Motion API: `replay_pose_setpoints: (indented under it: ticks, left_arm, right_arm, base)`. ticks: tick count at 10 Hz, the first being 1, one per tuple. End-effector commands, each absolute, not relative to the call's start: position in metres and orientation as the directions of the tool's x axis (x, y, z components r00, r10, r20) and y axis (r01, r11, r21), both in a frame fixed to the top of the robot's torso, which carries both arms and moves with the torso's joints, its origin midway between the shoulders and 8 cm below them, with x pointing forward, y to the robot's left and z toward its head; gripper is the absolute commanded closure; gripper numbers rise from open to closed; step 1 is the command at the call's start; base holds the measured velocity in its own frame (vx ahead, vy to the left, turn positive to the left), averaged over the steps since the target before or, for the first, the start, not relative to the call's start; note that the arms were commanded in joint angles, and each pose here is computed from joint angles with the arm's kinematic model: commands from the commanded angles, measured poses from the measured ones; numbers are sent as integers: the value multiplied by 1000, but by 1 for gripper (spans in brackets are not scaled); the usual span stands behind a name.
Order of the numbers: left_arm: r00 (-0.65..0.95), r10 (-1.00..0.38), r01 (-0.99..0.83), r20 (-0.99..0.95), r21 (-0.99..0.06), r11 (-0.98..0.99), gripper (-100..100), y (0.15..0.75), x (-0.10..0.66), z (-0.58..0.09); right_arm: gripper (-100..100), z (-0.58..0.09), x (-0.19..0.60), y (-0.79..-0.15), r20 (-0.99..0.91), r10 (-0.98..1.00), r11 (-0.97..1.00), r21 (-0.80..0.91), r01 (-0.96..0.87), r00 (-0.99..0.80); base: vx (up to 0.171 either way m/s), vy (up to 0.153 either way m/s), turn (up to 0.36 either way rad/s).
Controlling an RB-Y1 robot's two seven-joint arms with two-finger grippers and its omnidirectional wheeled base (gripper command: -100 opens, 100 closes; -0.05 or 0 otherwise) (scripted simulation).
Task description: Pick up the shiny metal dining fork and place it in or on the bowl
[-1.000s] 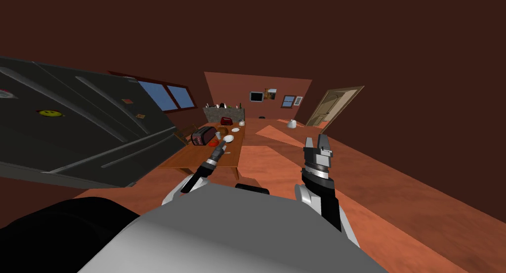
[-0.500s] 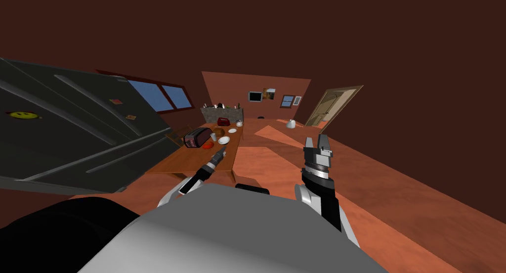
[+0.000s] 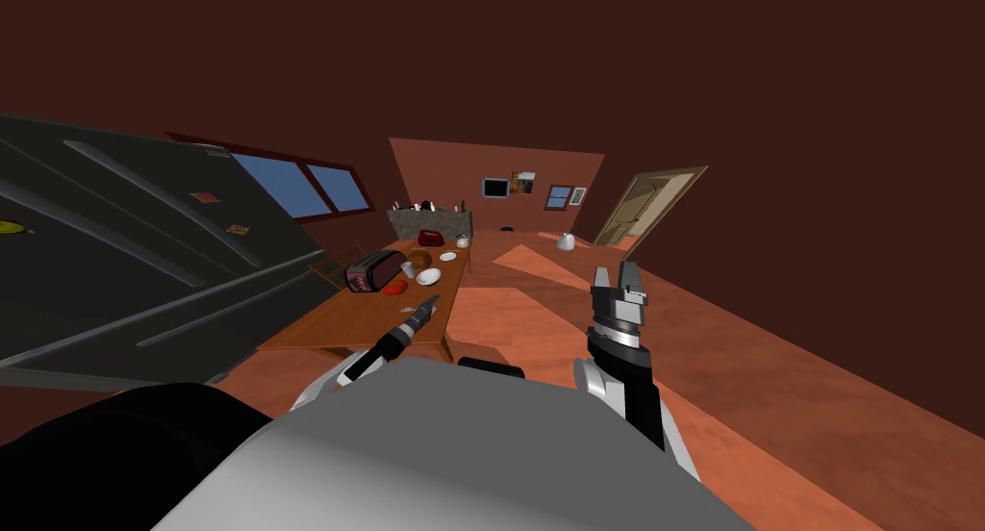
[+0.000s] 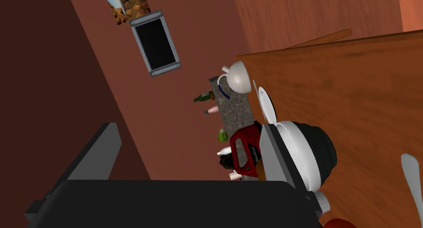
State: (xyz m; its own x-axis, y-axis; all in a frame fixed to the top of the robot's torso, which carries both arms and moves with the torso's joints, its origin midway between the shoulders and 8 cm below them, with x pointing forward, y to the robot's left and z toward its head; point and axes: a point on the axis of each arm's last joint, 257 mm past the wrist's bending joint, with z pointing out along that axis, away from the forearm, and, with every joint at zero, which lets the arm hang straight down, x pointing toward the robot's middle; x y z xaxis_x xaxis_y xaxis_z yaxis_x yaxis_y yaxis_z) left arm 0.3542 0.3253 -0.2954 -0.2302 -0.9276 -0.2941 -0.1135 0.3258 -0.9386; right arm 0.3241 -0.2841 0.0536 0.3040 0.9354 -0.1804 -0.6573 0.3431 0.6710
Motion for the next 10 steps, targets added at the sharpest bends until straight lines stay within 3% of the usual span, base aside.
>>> replay_pose_setpoints:
  ticks: [1,10]
  left_arm:
    - [-249,-934,-225,-256,-923,313,-100,339,336,-332]
    - [-258,-950,-593,-179,-746,302,-100,414,245,-441]
  right_arm:
    - [0,54,324,-284,-180,935,343,671,-657,304]
    - [0,54,324,-284,-181,935,343,671,-657,304]
  base:
    - [197,-85,6]
    - [155,-21,10]
